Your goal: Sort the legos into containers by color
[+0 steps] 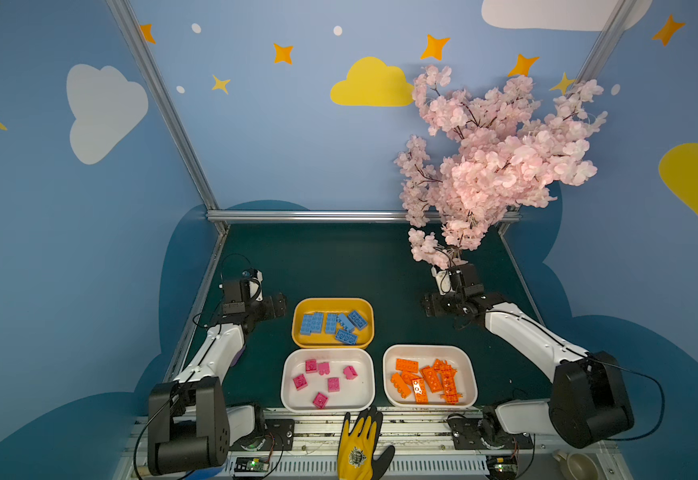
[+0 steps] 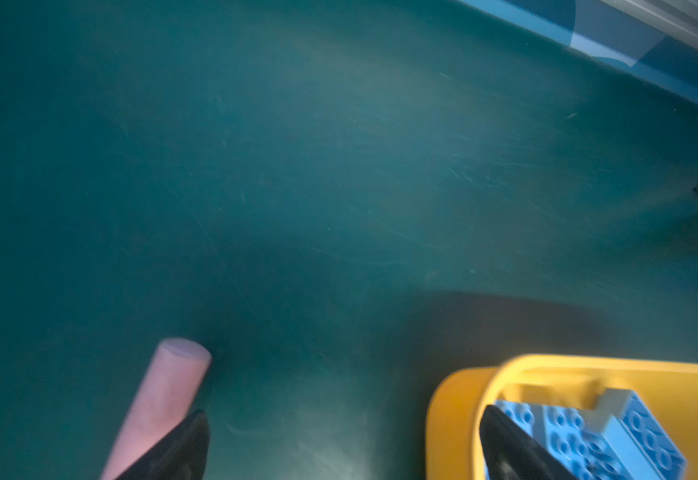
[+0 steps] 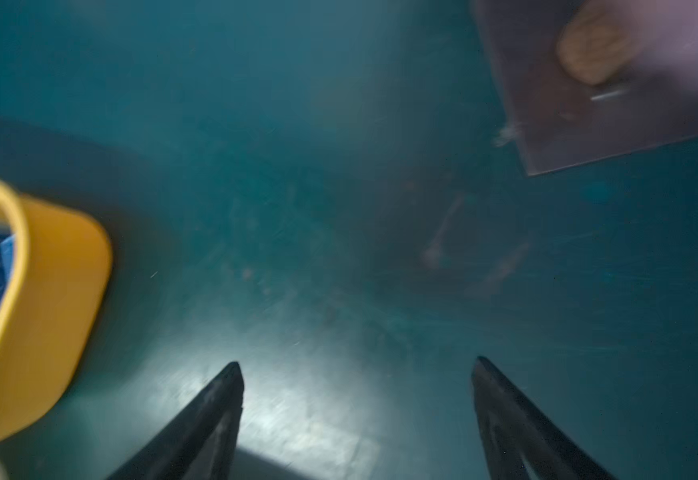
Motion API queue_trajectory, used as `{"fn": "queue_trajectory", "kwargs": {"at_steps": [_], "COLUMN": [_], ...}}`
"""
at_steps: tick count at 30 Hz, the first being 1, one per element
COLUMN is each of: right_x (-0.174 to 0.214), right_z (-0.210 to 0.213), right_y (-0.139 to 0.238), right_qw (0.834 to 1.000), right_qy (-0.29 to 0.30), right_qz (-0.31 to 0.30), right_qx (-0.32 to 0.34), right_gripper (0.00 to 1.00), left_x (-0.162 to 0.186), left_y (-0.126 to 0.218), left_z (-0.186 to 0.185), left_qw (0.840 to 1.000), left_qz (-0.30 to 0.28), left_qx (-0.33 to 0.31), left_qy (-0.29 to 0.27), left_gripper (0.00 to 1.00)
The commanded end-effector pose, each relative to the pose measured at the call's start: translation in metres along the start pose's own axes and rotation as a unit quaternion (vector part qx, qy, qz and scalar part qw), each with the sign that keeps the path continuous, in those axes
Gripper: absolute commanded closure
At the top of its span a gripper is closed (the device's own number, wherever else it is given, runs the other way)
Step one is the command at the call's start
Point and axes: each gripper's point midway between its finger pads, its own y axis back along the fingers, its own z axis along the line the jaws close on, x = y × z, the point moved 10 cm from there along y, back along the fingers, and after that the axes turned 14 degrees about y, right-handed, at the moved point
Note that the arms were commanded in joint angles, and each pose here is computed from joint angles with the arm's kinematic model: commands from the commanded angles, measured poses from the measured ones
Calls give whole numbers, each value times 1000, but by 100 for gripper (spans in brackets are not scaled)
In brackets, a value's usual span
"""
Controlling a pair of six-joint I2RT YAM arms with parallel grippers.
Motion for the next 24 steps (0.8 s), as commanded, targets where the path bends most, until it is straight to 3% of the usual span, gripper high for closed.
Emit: {"fn": "queue_trajectory", "kwargs": {"at_steps": [1, 8, 10, 13, 15, 16, 18, 22, 24], "right_x": [-8, 21, 31, 36, 47, 55, 61, 57, 56], "right_z": [-25, -62, -62, -74, -75, -72, -65, -74, -77], "right_y": [-4, -29, -36, -35, -34, -36, -37, -36, -38], "right_qw": [997, 988, 986, 986, 983, 981, 977, 979, 979], "right_qy": [-8, -35, 0, -62, -70, -67, -5, -84, -79], "right_qz": [-29, -79, -105, -102, -127, -140, -182, -137, -137], "right_qx": [66, 129, 132, 120, 114, 115, 113, 125, 127], "right_gripper": [14, 14, 13, 13, 13, 13, 13, 12, 13], "left_x": [-16, -17, -16, -15, -14, -12, -8, 3, 5], "left_y": [-3, -26, -33, -43, -47, -48, -50, -53, -50], "left_z": [-4, -4, -2, -1, -1, -2, -3, -2, 0], "left_qw": [997, 992, 990, 988, 989, 989, 988, 984, 984], "left_qz": [-66, -83, -94, -104, -98, -97, -102, -132, -138], "left_qx": [26, 65, 76, 82, 83, 81, 76, 55, 46], "left_qy": [-42, -72, -68, -75, -79, -82, -88, -102, -100], "left_gripper": [0, 0, 0, 0, 0, 0, 0, 0, 0]}}
